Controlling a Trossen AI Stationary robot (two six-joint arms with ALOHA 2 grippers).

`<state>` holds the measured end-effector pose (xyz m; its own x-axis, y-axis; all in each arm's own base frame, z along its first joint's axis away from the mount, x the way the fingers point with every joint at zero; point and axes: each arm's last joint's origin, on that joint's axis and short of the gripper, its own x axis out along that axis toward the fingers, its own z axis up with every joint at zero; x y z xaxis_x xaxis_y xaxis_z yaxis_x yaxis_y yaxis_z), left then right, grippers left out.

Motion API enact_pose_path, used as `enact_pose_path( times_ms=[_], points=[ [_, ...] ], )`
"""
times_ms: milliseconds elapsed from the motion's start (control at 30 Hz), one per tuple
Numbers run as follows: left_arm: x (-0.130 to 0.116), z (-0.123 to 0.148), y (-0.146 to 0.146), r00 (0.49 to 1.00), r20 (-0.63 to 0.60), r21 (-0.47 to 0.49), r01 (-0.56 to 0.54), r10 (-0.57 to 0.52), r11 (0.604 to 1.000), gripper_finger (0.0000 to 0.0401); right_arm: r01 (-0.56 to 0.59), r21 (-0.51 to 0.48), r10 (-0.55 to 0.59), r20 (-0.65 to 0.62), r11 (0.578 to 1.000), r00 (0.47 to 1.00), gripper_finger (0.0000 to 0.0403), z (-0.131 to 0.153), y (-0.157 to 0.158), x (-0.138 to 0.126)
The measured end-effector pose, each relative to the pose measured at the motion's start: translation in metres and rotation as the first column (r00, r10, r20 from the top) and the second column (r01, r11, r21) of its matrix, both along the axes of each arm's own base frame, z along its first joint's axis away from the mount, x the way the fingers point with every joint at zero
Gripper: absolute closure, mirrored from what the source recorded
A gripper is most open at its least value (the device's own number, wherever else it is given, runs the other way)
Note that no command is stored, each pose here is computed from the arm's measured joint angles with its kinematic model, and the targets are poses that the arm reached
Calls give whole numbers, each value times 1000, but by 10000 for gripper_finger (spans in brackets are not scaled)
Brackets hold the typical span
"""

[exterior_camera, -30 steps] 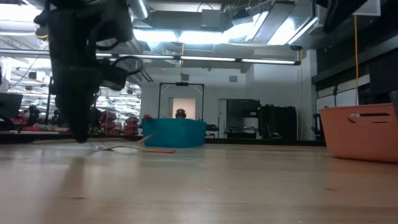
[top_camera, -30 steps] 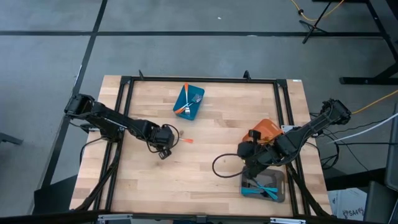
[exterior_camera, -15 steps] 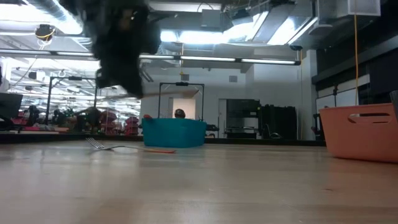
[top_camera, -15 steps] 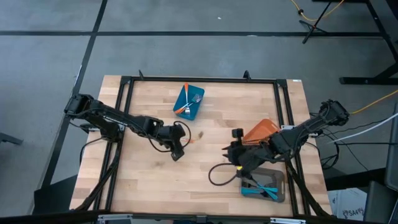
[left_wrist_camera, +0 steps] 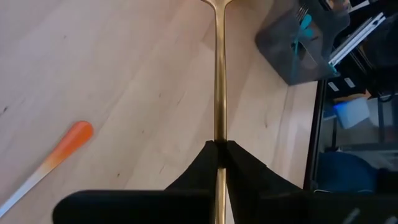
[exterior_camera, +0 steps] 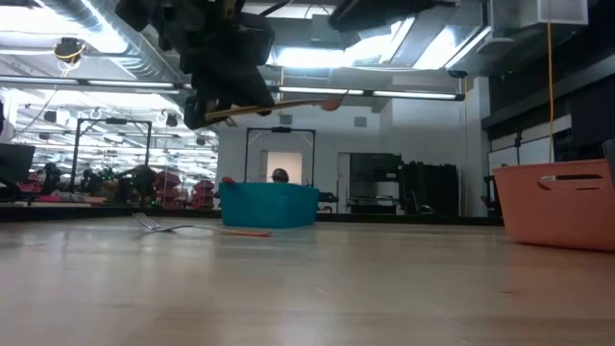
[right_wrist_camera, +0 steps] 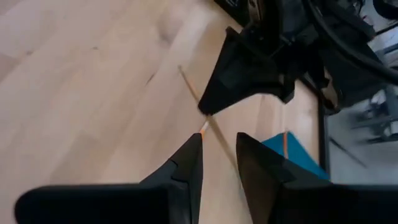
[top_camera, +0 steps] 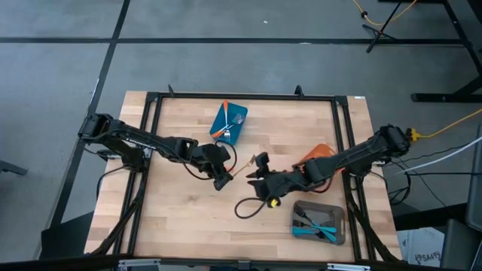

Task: Sort silverware by color (type)
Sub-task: Put the gold fork into the orange bin

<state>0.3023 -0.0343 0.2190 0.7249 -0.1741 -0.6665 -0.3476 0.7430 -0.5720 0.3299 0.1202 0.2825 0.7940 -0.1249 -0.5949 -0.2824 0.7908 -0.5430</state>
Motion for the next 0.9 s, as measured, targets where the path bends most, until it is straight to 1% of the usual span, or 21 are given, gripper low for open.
enact_pose_path(
  times_ms=[133, 367, 500, 600, 700, 900],
  points=[
    [0, 0, 0, 1000, -1, -5, -6, 6, 1000, 391, -10, -59, 10, 2, 998, 1000, 311, -12, -8, 16],
    [0, 0, 0, 1000, -6, -16, -17, 17, 1000, 390, -4, -112, -1, -47, 994, 999, 311, -34, -19, 32],
    [0, 0, 0, 1000, -6, -18, -19, 19, 1000, 390, -31, -115, 22, -82, 993, 996, 311, -45, -19, 37],
    [0, 0, 0, 1000, -6, -18, -19, 19, 1000, 390, -60, -139, 46, -103, 989, 994, 311, -51, -18, 39],
    [0, 0, 0, 1000, -7, -20, -17, 17, 1000, 390, -52, -164, 35, -104, 985, 994, 311, -53, -18, 40],
    [-1, 0, 0, 1000, -10, -21, -16, 15, 1000, 390, -61, -174, 45, -90, 983, 995, 311, -54, -17, 42]
  ],
)
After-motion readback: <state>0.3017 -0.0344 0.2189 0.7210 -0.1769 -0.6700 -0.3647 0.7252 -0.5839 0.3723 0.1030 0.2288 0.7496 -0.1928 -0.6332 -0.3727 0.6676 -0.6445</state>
